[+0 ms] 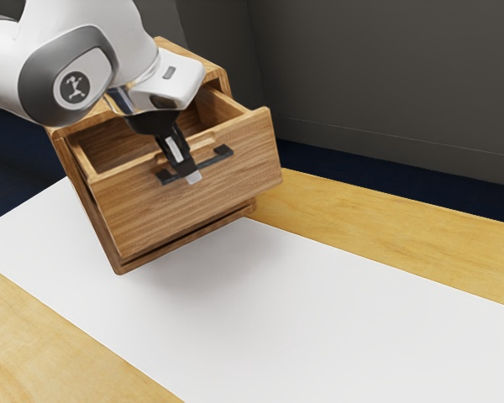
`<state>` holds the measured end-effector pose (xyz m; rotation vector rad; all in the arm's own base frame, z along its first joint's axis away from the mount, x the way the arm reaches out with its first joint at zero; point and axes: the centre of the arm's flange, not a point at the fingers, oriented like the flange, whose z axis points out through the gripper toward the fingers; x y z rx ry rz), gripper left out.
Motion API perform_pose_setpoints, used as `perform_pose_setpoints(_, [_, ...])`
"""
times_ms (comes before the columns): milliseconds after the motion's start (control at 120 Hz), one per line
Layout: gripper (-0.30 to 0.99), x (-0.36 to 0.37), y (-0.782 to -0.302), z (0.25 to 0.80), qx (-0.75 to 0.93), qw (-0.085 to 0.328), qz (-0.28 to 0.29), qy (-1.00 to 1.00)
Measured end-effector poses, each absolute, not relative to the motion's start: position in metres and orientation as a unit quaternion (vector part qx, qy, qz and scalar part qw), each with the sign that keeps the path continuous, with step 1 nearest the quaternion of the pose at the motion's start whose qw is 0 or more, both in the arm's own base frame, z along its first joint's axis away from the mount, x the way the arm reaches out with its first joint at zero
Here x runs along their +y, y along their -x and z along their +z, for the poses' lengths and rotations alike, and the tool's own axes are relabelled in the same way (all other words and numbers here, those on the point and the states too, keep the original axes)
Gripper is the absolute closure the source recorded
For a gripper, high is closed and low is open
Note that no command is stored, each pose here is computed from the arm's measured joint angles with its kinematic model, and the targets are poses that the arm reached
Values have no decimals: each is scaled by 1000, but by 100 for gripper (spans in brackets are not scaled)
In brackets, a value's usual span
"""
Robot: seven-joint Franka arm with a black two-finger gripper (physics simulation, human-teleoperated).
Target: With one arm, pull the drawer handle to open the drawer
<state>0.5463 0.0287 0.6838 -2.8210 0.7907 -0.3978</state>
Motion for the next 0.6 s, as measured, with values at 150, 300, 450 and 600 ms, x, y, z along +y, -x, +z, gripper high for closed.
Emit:
perform_pose_setpoints(150, [62, 21, -543, 682, 271, 88, -134, 949])
perform_pose_setpoints(300, [63, 17, -535, 685, 272, 84, -138, 949])
perform_pose_setpoints(450, [63, 4, -529, 686, 281, 81, -140, 946])
perform_pose_setpoints(600, [62, -9, -524, 688, 289, 82, -141, 943])
